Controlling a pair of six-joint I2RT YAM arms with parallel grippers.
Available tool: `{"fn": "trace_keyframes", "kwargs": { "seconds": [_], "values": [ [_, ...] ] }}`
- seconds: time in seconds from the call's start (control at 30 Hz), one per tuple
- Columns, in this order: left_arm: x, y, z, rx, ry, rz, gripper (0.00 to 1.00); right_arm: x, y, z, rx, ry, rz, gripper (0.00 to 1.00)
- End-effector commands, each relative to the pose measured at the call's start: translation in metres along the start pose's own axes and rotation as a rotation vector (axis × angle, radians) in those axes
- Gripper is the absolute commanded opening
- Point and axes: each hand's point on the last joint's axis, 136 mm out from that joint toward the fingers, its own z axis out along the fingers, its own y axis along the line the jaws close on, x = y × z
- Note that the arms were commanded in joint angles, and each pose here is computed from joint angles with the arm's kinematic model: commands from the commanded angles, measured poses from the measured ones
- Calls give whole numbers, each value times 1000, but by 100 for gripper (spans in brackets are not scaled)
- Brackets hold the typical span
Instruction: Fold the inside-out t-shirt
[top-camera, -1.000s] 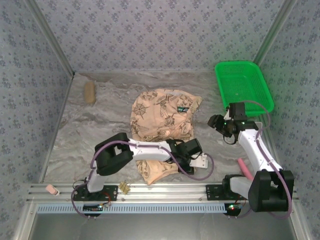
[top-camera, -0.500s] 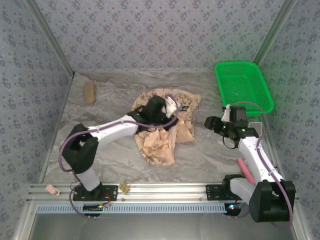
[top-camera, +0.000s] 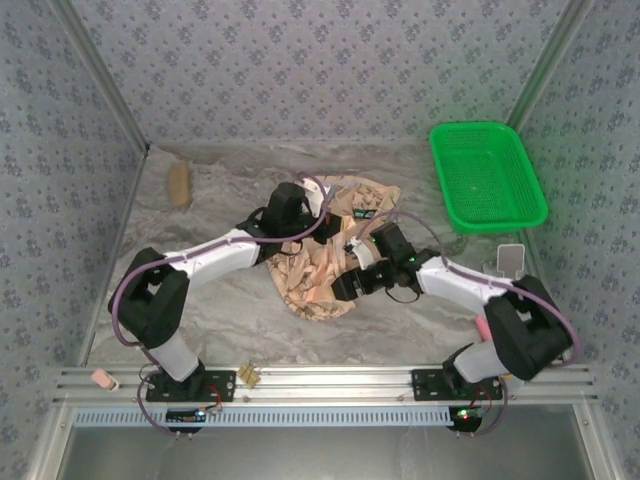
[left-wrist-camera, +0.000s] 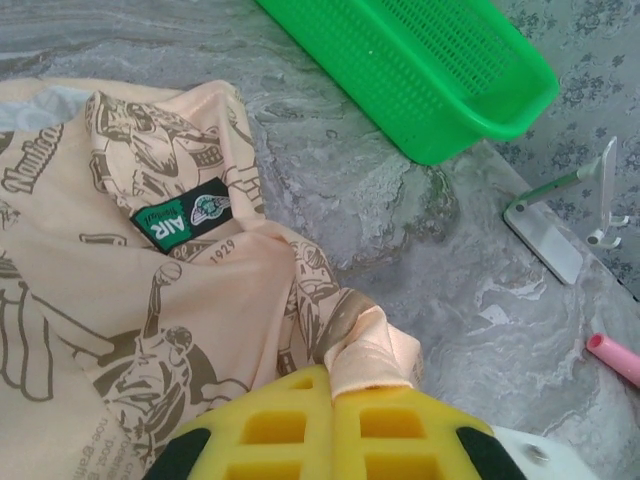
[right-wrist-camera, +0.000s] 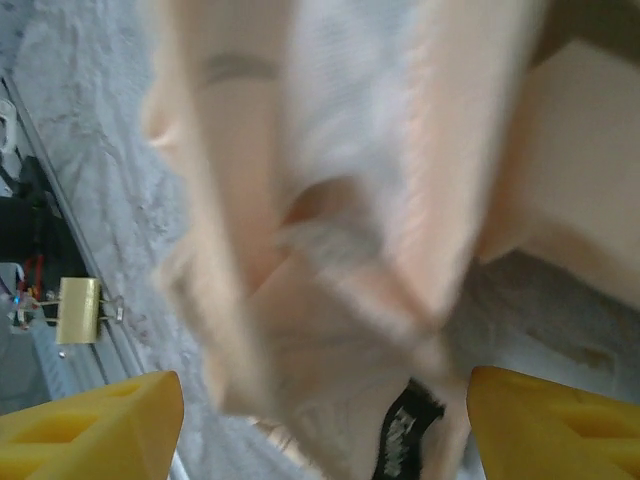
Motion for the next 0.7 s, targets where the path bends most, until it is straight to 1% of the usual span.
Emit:
{"fn": "trace_keyframes", "kwargs": {
  "seconds": [0.0, 0.07, 0.13, 0.23, 0.3, 0.33, 0.37, 0.4, 0.43, 0.47, 0.57, 0.63, 0.67],
  "values": [
    [-24, -7, -18, 34, -84, -1, 0, 0, 4, 8, -52, 35, -58, 75],
    [-25, -1, -21, 19, -89, 8, 0, 12, 5, 9, -62, 69, -34, 74],
    [-27, 4, -24, 3, -92, 5, 0, 25, 0, 8, -35, 100, 3, 74],
    [-32, 9, -31, 0, -111, -11, 0, 36, -8, 9, -14, 115, 43, 73],
    [-34, 9, -35, -2, -119, -5, 0, 37, -2, 16, -62, 110, 39, 69],
    [-36, 9, -37, -5, -126, -2, 0, 36, 2, 21, -87, 107, 28, 58],
    [-38, 10, -40, -7, -133, -2, 0, 33, 9, 24, -115, 105, -1, 35],
    [-41, 12, -43, -12, -140, -8, 0, 28, 15, 23, -131, 106, -43, 8],
    [-47, 14, -48, -17, -153, -14, 0, 20, 15, 18, -103, 90, -72, 0],
    [-53, 17, -54, -26, -168, -21, 0, 9, 11, 12, -55, 54, -97, 0],
    [-82, 42, -87, -129, -254, -71, 0, -47, -17, -28, 200, -155, -138, 0],
    [-111, 62, -121, -230, -356, -136, 0, -94, -35, -69, 388, -308, -129, 0],
    [-123, 69, -135, -277, -400, -159, 0, -114, -40, -88, 473, -365, -134, 0]
  ]
}}
